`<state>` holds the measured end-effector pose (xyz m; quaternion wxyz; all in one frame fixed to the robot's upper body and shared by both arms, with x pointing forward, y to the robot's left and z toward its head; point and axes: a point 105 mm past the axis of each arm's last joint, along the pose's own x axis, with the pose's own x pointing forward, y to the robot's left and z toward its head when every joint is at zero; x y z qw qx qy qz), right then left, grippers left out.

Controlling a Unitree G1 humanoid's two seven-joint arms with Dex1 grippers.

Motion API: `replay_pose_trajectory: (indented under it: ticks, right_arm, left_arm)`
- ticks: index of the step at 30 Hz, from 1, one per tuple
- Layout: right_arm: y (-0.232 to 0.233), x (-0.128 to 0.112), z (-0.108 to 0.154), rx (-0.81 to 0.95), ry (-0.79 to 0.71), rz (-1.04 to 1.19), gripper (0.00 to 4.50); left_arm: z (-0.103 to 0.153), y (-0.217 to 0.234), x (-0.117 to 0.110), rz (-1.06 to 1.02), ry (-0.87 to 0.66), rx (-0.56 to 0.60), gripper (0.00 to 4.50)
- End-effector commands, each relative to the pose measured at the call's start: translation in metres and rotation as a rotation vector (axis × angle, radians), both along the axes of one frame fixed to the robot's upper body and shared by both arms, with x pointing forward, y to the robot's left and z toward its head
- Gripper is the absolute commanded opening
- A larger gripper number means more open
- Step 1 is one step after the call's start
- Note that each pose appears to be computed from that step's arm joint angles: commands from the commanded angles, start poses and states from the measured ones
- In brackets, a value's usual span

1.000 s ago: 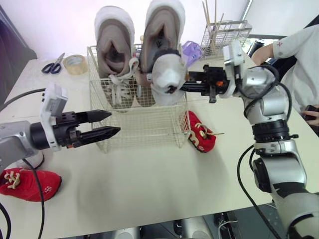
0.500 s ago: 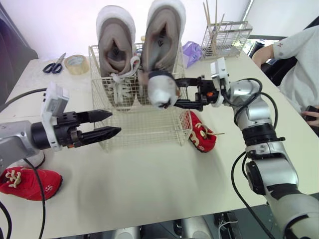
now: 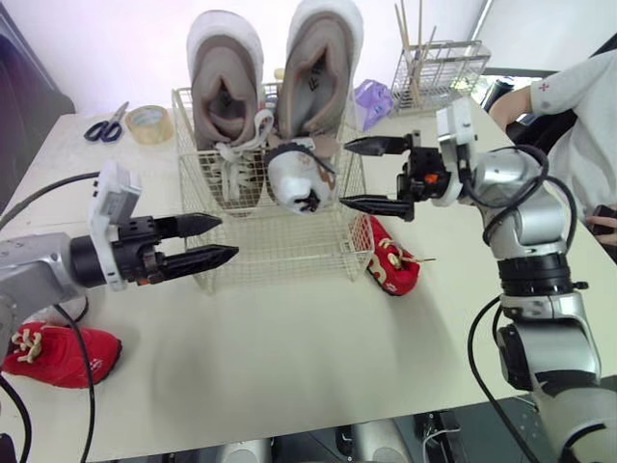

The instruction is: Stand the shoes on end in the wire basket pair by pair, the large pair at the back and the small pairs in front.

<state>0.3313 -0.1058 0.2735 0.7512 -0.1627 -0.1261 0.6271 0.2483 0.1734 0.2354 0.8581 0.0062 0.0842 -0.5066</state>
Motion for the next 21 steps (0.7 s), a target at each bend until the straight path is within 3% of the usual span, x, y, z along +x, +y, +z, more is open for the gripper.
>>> replay_pose_trajectory:
  ticks: [1,4,8,11,15,17,18,21]
  right_arm:
    - [0.002,-0.021,0.034,0.057,-0.074,0.041,4.49]
    - [0.014,-0.037,0.049,0.108,-0.094,0.088,4.49]
    - [0.028,-0.045,0.041,0.067,-0.092,0.099,4.49]
    - [0.019,-0.049,0.05,0.111,0.005,0.11,4.49]
    - [0.0,-0.061,0.08,0.178,0.116,0.187,4.49]
    - [-0.003,-0.07,0.085,0.13,0.138,0.232,4.5]
    - [-0.003,-0.073,0.088,0.097,0.148,0.25,4.5]
    - [0.001,-0.08,0.086,-0.038,0.181,0.272,4.5]
  left_arm:
    - [0.006,0.0,0.0,-0.006,-0.036,-0.003,3.69]
    - [0.005,0.0,0.0,-0.007,-0.033,-0.003,3.69]
    - [0.007,0.001,0.002,-0.002,-0.044,-0.011,3.69]
    - [0.024,0.012,0.002,0.045,-0.076,-0.038,3.69]
    - [0.058,0.051,-0.002,0.181,-0.117,-0.074,3.69]
    - [0.072,0.072,-0.007,0.25,-0.108,-0.082,4.21]
    - [0.074,0.09,-0.007,0.331,-0.106,-0.053,4.47]
    - [0.064,0.145,-0.007,0.586,-0.043,0.026,4.47]
